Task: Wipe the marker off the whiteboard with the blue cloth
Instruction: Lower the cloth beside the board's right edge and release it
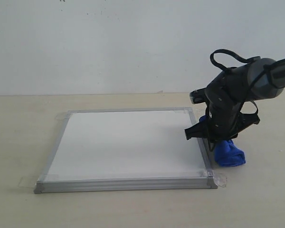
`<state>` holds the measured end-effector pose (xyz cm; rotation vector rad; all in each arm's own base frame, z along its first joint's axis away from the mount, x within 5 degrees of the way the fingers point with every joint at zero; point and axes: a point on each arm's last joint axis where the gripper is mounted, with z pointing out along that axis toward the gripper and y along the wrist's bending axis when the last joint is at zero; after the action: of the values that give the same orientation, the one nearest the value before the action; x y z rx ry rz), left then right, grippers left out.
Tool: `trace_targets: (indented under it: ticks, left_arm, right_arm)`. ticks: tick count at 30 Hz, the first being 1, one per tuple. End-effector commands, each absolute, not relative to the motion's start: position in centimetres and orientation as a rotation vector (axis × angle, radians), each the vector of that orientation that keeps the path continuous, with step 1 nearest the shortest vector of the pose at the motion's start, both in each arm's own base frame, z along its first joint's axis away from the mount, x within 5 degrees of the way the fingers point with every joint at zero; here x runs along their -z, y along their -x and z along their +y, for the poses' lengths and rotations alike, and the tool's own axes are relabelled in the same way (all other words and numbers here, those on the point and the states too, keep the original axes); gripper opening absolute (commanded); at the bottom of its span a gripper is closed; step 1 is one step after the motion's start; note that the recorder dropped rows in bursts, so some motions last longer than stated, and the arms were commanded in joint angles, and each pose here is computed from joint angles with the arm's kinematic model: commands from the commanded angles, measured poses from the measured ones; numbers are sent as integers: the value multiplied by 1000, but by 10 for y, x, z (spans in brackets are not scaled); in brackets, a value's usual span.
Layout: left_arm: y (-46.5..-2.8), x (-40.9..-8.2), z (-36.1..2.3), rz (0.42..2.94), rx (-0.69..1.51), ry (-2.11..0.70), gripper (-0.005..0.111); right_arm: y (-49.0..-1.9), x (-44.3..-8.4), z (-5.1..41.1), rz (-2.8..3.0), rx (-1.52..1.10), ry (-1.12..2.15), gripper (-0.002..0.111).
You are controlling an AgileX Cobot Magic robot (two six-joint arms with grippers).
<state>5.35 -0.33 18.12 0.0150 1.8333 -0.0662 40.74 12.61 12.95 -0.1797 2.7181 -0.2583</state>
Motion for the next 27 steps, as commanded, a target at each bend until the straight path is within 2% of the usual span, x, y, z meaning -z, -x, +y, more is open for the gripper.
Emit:
trace_targets:
  ticks: [1,4,11,13,21,27]
  left_arm:
    - [-54,-183,-3,1821,74,-8,4]
    - [-54,-183,-3,1821,74,-8,4]
    - [-54,-183,-3,1821,74,-8,4]
    - [-54,-183,-3,1821,74,-8,4]
    - [-54,-183,-3,1821,74,-8,4]
    - [-54,-183,-3,1821,74,-8,4]
  right_arm:
    - [-410,-131,125,2705,257,172,-1]
    - [-411,-131,128,2694,212,155,5]
    - [-410,-130,129,2702,198,155,48]
    - [-410,-130,129,2702,198,155,55]
    - [-411,-136,131,2679,155,105,57]
    - [-409,-172,130,2595,107,82,57]
